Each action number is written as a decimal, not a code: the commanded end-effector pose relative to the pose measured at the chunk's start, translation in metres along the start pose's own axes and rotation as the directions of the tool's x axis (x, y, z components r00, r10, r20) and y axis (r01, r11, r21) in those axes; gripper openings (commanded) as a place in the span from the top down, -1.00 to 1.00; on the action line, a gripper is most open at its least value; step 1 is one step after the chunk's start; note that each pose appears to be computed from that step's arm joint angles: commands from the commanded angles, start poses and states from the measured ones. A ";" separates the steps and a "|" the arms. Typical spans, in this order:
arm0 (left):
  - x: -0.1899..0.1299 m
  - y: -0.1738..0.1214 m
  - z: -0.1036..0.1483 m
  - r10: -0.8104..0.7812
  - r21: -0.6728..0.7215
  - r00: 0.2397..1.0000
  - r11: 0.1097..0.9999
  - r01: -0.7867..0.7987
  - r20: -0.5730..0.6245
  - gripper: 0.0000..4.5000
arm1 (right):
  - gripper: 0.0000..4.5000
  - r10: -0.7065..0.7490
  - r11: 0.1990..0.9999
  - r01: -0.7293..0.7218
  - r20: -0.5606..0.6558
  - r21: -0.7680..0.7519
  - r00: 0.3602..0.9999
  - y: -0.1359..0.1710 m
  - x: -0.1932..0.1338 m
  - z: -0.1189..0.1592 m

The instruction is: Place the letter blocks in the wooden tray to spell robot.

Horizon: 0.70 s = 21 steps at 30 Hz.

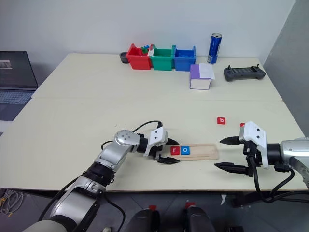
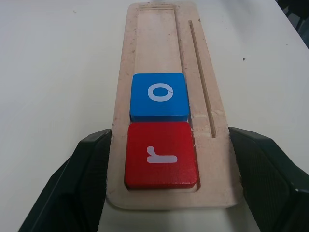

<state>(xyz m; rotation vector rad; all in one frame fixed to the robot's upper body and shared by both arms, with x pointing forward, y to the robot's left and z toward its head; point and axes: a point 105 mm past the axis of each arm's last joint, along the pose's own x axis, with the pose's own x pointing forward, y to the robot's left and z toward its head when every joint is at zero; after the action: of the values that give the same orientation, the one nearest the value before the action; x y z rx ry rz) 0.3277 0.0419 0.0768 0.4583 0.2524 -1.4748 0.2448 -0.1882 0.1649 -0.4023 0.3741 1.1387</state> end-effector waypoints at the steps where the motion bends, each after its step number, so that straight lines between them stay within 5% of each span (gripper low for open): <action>1: -0.003 0.002 0.000 0.004 -0.002 1.000 1.000 -0.004 -0.016 -0.66 | -1.00 -0.009 1.000 0.010 0.026 -0.030 1.000 -0.002 -0.002 0.010; 4: -0.003 0.005 0.003 0.002 -0.020 1.000 1.000 -0.002 -0.001 -0.99 | -1.00 -0.013 0.999 0.013 0.028 -0.032 1.000 -0.003 -0.003 0.011; 12: -0.012 0.005 0.009 -0.013 -0.011 1.000 1.000 0.013 0.015 -0.99 | -1.00 -0.022 0.999 0.023 0.026 -0.025 0.999 -0.004 -0.006 0.009; 21: -0.056 0.008 0.027 -0.004 -0.012 0.995 1.000 0.006 0.100 -0.99 | -1.00 -0.077 0.997 0.076 0.074 0.007 0.994 -0.013 -0.022 0.015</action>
<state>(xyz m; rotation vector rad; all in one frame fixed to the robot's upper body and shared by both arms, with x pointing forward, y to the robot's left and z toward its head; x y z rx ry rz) 0.3302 0.0787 0.1077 0.3818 0.2622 -1.4770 0.2499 -0.2009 0.1774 -0.3654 0.3380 1.0844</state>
